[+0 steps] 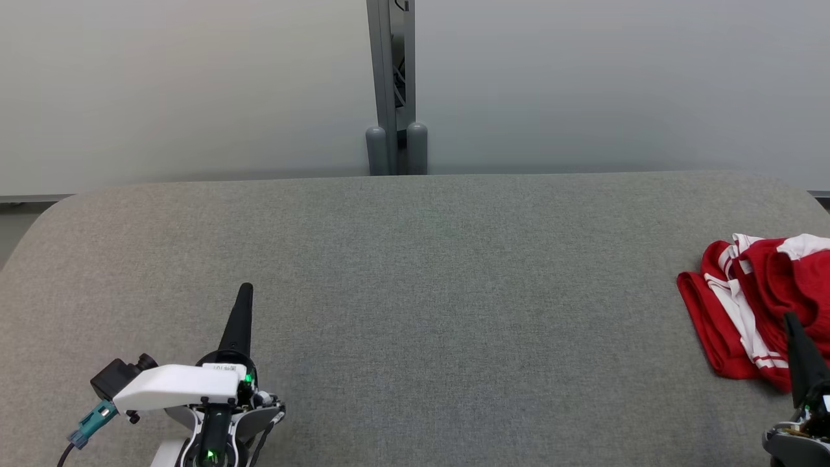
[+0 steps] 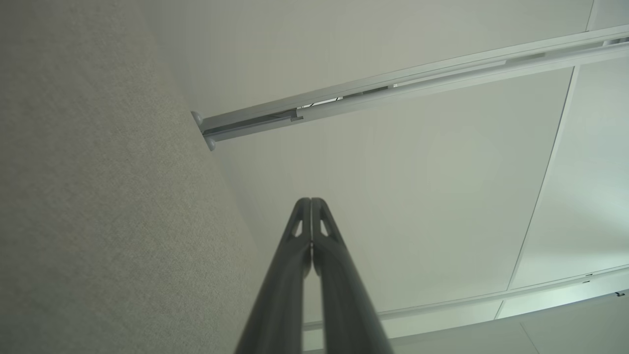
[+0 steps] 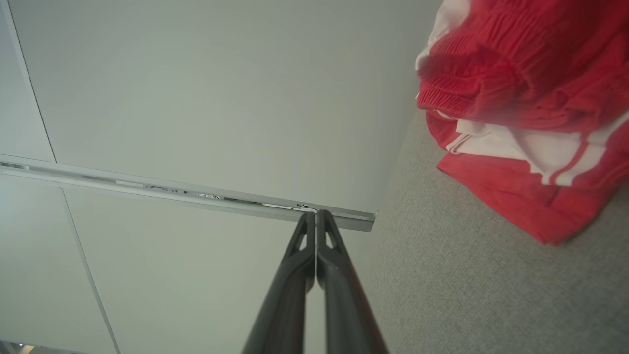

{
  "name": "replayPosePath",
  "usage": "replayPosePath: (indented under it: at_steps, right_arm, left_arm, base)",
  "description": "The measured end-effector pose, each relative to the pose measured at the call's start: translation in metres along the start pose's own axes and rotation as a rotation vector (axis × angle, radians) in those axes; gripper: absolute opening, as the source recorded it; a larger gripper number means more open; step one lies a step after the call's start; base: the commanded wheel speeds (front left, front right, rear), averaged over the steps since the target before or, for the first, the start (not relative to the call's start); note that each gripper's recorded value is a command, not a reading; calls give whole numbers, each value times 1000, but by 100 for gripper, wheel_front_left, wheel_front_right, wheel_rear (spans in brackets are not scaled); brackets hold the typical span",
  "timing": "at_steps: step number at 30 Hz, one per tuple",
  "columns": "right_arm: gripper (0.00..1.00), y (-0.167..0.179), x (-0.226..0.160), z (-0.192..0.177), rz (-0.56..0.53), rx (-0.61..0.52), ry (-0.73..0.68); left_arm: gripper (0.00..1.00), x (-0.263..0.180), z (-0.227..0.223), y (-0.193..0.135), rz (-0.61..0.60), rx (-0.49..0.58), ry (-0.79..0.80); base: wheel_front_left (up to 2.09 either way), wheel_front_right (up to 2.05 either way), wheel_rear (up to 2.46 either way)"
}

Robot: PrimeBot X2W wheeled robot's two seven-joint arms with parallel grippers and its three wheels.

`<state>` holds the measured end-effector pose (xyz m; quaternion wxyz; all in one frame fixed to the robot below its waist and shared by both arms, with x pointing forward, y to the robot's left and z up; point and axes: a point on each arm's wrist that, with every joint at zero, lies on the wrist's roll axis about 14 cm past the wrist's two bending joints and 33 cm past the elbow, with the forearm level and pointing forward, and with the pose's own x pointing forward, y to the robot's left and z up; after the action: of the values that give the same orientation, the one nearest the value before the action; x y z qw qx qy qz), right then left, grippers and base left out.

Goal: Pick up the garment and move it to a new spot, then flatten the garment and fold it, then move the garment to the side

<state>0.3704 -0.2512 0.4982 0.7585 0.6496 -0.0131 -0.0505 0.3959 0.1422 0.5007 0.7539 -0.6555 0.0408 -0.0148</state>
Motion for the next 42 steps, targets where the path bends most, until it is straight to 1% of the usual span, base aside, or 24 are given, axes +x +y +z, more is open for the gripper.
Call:
replayPosePath:
  at_steps: [23,42]
  right_arm:
    - [0,5,3,9,40,162,-6]
    - [0,5,3,10,40,162,-7]
  left_arm:
    - [0,12,-3,-9,-29,-143,20]
    - [0,12,-3,-9,-30,-144,20]
  base:
    - [0,0,0]
    - [0,0,0]
